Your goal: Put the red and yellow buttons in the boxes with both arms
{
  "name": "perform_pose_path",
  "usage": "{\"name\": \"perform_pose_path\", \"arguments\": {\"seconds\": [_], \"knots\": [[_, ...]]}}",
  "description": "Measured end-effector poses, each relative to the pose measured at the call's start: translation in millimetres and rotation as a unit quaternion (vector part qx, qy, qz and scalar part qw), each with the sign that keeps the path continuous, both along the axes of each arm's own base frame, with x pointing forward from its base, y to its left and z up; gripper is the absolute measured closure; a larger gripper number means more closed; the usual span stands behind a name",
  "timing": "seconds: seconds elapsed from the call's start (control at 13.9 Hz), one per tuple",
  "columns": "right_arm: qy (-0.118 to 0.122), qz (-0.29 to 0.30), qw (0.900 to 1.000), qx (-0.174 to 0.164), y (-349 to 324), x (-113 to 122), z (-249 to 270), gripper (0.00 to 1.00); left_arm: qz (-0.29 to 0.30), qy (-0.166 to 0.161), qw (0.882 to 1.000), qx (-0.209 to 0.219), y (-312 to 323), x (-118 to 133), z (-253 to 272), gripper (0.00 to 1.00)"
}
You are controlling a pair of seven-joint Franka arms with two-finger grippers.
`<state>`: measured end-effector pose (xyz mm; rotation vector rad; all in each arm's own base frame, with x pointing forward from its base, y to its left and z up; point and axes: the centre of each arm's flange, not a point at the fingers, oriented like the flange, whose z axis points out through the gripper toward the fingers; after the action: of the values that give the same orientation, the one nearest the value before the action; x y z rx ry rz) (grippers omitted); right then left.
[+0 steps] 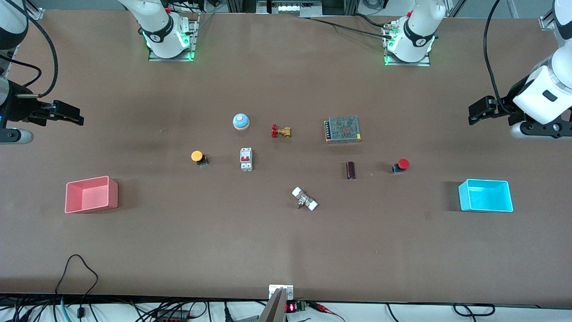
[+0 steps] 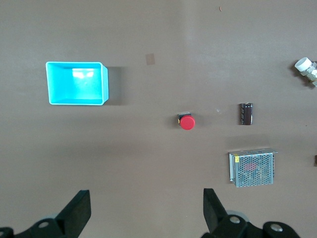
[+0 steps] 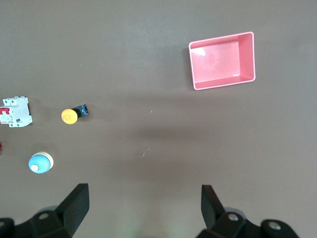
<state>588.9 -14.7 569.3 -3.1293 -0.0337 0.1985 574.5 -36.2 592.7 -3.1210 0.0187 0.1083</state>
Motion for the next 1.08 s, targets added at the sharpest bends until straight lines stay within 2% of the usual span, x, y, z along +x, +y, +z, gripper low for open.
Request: {"name": "perform_pose_path", "arguments": {"seconds": [0.57, 1.08], "knots": [[0.005, 0.000, 1.000, 0.000, 0.0, 1.7, -5.1, 0.00, -0.001, 0.000, 1.000, 0.000, -0.7, 0.0, 0.0, 0.00], [0.056, 0.016, 0.998, 0.001, 17.7, 5.6, -46.2, 0.00, -0.003, 0.001, 1.000, 0.000, -3.4, -0.2, -0.3, 0.00]]}}
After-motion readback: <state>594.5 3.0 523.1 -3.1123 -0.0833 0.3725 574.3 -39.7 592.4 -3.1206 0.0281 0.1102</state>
